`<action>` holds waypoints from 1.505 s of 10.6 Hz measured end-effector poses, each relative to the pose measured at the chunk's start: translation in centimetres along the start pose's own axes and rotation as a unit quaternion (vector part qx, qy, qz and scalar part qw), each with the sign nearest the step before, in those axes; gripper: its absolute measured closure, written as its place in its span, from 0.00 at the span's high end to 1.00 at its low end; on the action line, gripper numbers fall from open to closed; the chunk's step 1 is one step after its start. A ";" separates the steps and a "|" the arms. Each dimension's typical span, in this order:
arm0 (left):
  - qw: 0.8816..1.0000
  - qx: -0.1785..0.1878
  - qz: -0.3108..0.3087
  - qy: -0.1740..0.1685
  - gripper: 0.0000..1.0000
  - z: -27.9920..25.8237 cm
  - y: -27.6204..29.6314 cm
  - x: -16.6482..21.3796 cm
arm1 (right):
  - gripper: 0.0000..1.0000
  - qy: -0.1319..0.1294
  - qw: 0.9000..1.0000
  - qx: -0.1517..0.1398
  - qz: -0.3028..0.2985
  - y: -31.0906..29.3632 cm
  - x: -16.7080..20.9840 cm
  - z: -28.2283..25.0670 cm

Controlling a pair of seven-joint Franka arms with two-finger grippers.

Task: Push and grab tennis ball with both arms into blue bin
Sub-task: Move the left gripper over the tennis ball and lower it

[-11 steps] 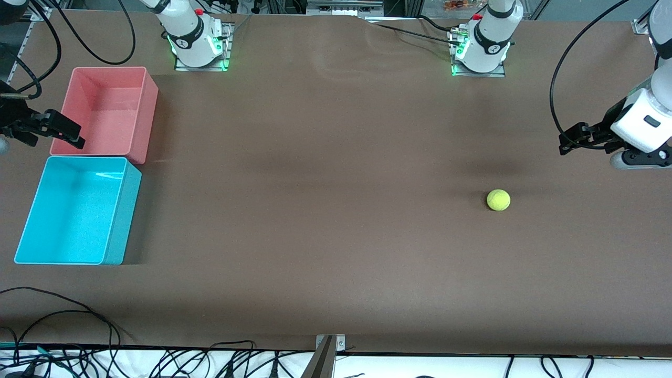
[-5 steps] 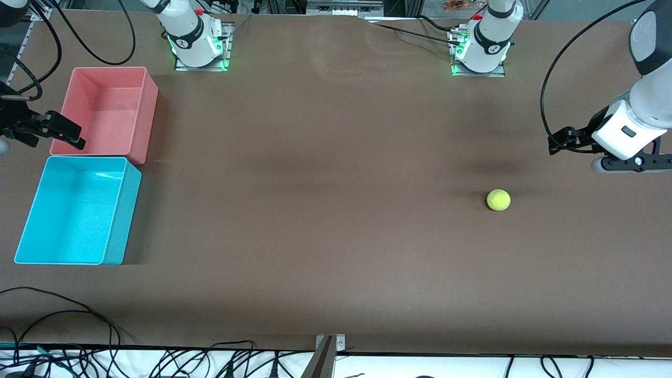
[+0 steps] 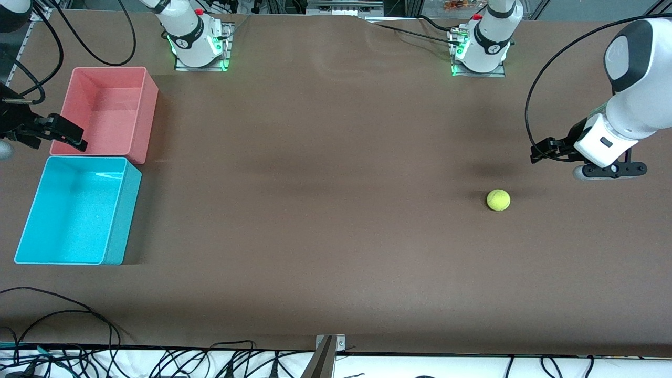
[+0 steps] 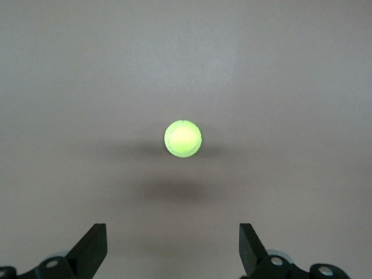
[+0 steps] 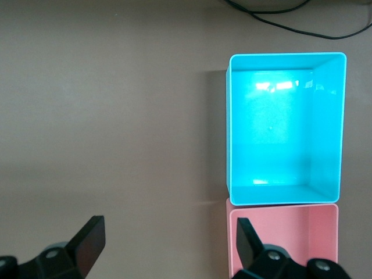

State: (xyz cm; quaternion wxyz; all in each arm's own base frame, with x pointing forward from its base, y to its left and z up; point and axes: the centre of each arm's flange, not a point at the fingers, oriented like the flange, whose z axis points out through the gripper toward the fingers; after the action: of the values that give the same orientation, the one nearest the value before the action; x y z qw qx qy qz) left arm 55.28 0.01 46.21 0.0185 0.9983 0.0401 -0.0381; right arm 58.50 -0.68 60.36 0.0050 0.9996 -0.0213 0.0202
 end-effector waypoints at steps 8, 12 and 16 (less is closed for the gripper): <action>1.000 0.000 -0.014 0.020 1.00 9.5 -1.5 -2.6 | 1.00 0.000 1.000 0.000 0.000 0.0 0.0 0.0; 1.000 0.002 -0.014 0.008 0.94 11.5 -1.8 -3.6 | 1.00 -0.004 1.000 0.000 -0.006 0.0 0.2 0.5; 1.000 0.004 -0.013 -0.013 0.44 14.5 -2.0 -5.0 | 1.00 -0.004 1.000 0.000 -0.006 0.0 0.2 0.6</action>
State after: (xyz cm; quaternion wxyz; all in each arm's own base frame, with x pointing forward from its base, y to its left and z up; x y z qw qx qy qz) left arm 49.08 1.01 32.08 0.0148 0.9972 0.0527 -0.0512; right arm 58.76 -0.68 59.80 0.0054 0.9997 -0.0151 0.0158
